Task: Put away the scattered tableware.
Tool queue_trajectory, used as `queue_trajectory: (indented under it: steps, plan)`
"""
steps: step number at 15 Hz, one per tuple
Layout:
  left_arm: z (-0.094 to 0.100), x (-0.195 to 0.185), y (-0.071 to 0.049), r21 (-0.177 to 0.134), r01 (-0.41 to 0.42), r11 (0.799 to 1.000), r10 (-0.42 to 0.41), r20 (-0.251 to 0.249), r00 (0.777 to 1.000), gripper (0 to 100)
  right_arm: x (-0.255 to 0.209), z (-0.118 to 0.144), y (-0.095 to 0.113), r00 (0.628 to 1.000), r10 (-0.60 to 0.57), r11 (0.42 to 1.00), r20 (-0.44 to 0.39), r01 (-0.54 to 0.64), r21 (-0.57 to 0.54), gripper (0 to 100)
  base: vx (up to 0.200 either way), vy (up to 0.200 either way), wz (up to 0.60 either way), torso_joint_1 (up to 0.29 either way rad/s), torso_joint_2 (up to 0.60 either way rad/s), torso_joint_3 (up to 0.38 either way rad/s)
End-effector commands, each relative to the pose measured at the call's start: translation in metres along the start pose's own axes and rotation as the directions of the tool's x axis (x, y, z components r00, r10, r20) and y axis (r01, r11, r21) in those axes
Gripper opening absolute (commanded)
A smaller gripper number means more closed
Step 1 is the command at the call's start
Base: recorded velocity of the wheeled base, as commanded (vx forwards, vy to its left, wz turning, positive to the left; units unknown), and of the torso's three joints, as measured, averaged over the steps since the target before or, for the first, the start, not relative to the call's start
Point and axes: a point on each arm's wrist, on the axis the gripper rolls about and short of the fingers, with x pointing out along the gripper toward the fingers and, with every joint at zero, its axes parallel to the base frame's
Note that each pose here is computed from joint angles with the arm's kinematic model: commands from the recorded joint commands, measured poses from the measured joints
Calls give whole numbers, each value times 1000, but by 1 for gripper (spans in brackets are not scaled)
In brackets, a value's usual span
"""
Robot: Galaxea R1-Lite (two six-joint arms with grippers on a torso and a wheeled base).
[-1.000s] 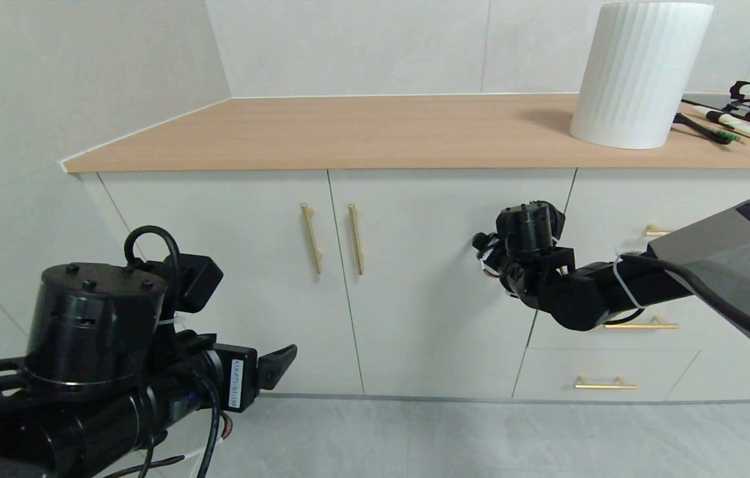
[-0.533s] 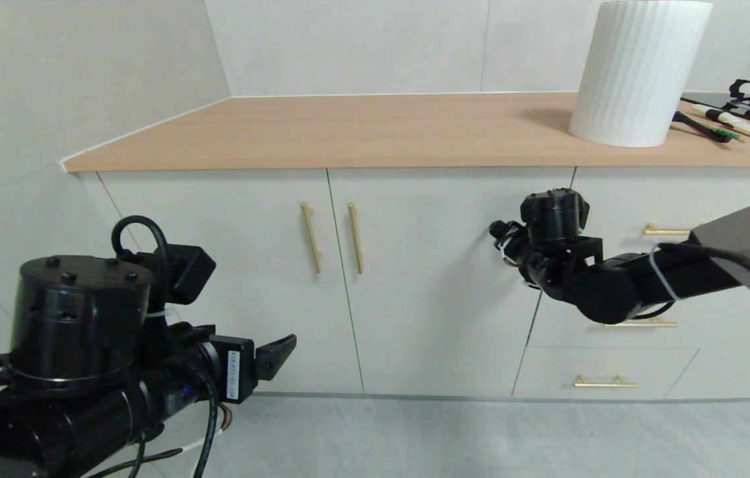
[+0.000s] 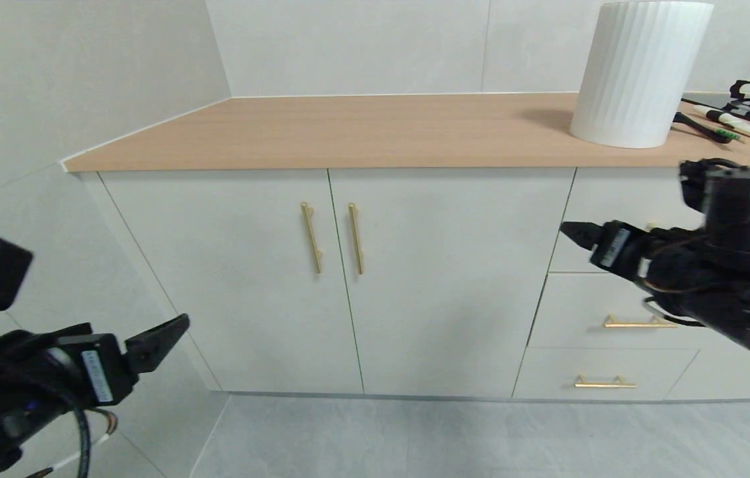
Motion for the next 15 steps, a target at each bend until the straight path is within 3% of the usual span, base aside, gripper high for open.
queue_trajectory:
  steps: [1,2,5,7,9,11,13,15]
  plan:
    - [-31,-60,38,-74,-17,997,27,145,989,100,-95,8,-57,993,-9,997,116,17,-72,100,0,0,0,0,0,0]
    - [-52,-89,53,-88,-6,996,22,180,983,100,-118,9,-80,979,-76,988,189,99,-116,100,0,0,0,0,0,0]
    - [-82,-130,75,-62,-41,997,50,157,986,100,-171,8,-100,948,-49,983,315,101,-151,100,0,0,0,0,0,0]
    - [-93,-139,78,-67,-104,992,114,168,979,100,-209,-10,-118,936,-33,957,352,131,-258,100,0,0,0,0,0,0]
    - [-98,-143,78,-64,-145,987,155,191,969,100,-233,-23,-130,922,-22,946,386,144,-289,100,0,0,0,0,0,0]
    - [-120,-136,78,-37,-197,980,200,164,966,100,-251,-42,-140,891,-105,936,441,238,-259,100,0,0,0,0,0,0]
    - [-140,-125,78,-21,-248,968,249,117,961,100,-262,-66,-148,879,-94,932,467,242,-269,100,0,0,0,0,0,0]
    - [-146,-116,79,-78,-302,950,311,165,936,100,-264,-89,-154,887,-134,914,441,282,-290,100,0,0,0,0,0,0]
